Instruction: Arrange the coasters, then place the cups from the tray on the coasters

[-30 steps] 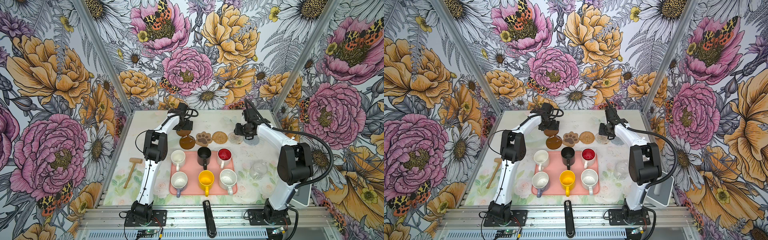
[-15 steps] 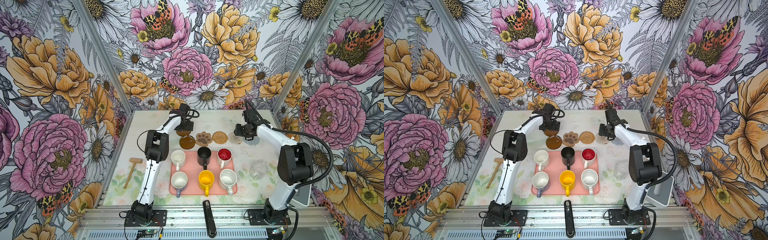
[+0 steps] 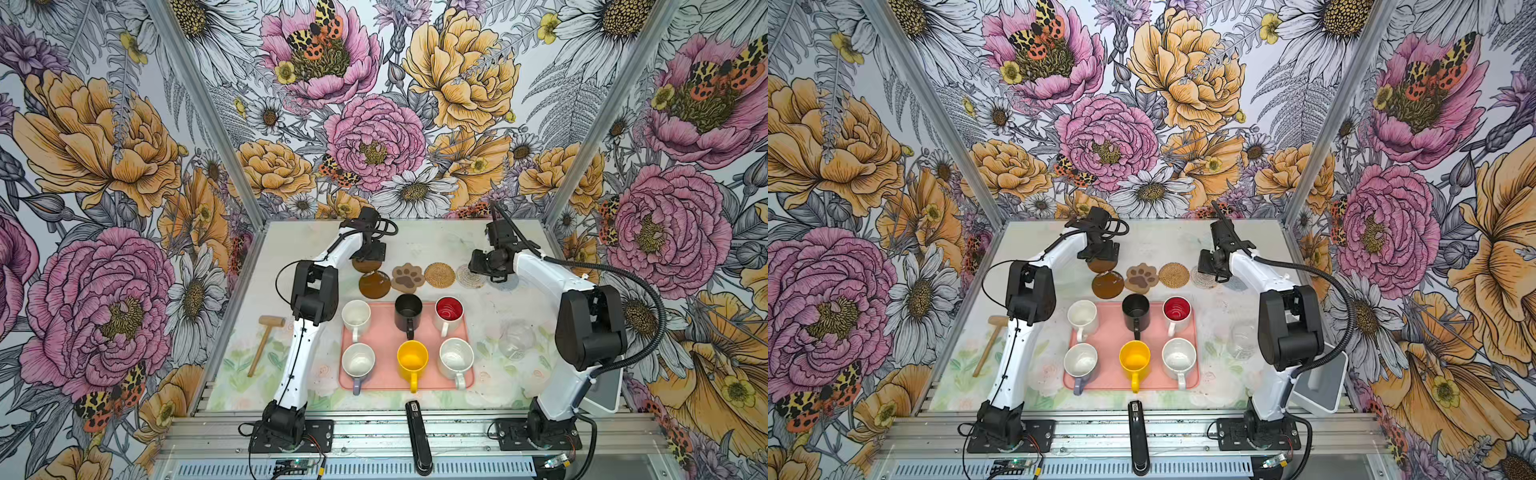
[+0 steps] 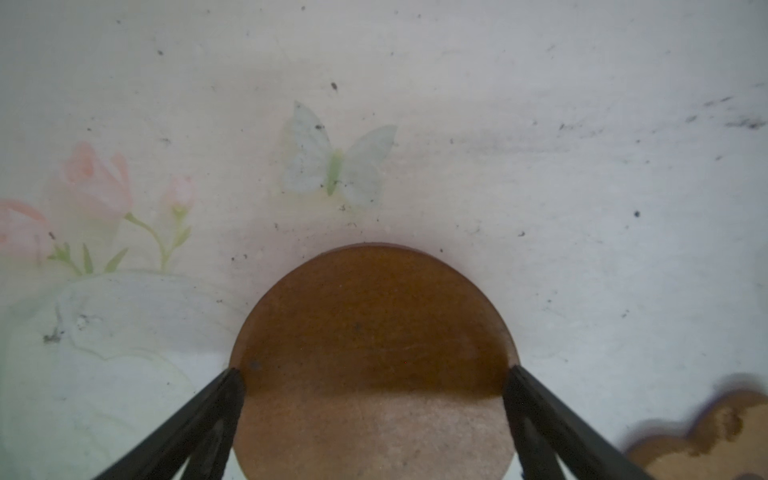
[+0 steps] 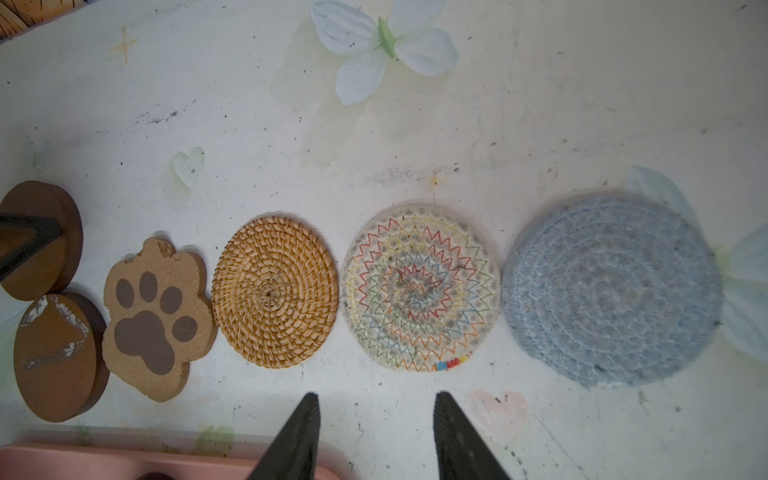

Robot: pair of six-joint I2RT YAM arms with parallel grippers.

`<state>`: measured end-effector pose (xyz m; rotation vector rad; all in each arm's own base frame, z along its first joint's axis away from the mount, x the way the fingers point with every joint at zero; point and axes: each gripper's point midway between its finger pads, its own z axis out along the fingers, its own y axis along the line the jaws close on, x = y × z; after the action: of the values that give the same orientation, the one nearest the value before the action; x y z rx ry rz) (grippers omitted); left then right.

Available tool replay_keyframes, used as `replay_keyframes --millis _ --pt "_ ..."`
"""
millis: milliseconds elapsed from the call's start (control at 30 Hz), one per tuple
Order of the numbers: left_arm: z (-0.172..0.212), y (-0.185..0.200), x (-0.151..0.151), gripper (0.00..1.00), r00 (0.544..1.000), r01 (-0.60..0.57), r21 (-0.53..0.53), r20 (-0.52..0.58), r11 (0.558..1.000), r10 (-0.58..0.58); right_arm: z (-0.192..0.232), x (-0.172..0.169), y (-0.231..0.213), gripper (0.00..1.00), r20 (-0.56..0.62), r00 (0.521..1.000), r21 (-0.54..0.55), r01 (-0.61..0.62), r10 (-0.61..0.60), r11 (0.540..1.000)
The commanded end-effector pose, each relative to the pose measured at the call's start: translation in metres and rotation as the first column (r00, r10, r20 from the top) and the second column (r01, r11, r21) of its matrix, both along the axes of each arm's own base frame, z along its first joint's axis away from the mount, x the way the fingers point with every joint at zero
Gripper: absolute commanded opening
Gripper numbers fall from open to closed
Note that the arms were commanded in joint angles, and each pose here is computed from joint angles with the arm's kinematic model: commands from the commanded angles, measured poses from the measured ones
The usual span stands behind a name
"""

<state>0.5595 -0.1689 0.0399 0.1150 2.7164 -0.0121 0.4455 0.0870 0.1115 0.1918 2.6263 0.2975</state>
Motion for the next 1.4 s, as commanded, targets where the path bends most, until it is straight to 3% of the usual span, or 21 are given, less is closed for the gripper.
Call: replay_keyframes --millis 0,300,567,1000,1367 --pt "-0.001 -0.007 0.0 0.99 1.0 -0.005 0.016 0.001 1.0 0.005 0.013 0.002 -0.005 0.47 0.041 0.999 0.004 0.019 -0.019 1.0" --pt "0.014 -0.026 0.0 0.99 0.999 0.039 0.024 0.036 0.999 -0.039 0.011 0.001 -0.007 0.47 0.038 0.999 0.005 0.022 -0.023 1.0" --pt "-0.007 -0.006 -0.003 0.99 1.0 -0.003 0.124 0.014 0.992 0.001 0.01 0.001 -0.007 0.47 0.036 0.999 0.008 0.024 -0.024 1.0" --pt "-0.028 0.018 -0.005 0.99 0.998 -0.056 0.13 -0.031 0.99 0.06 0.01 0.001 -0.007 0.47 0.035 0.999 0.014 0.029 -0.029 0.999" --pt "-0.047 0.051 -0.026 0.94 0.985 -0.114 0.137 -0.112 0.984 0.13 0.009 0.0 -0.007 0.46 0.032 0.999 0.018 0.031 -0.032 0.999"
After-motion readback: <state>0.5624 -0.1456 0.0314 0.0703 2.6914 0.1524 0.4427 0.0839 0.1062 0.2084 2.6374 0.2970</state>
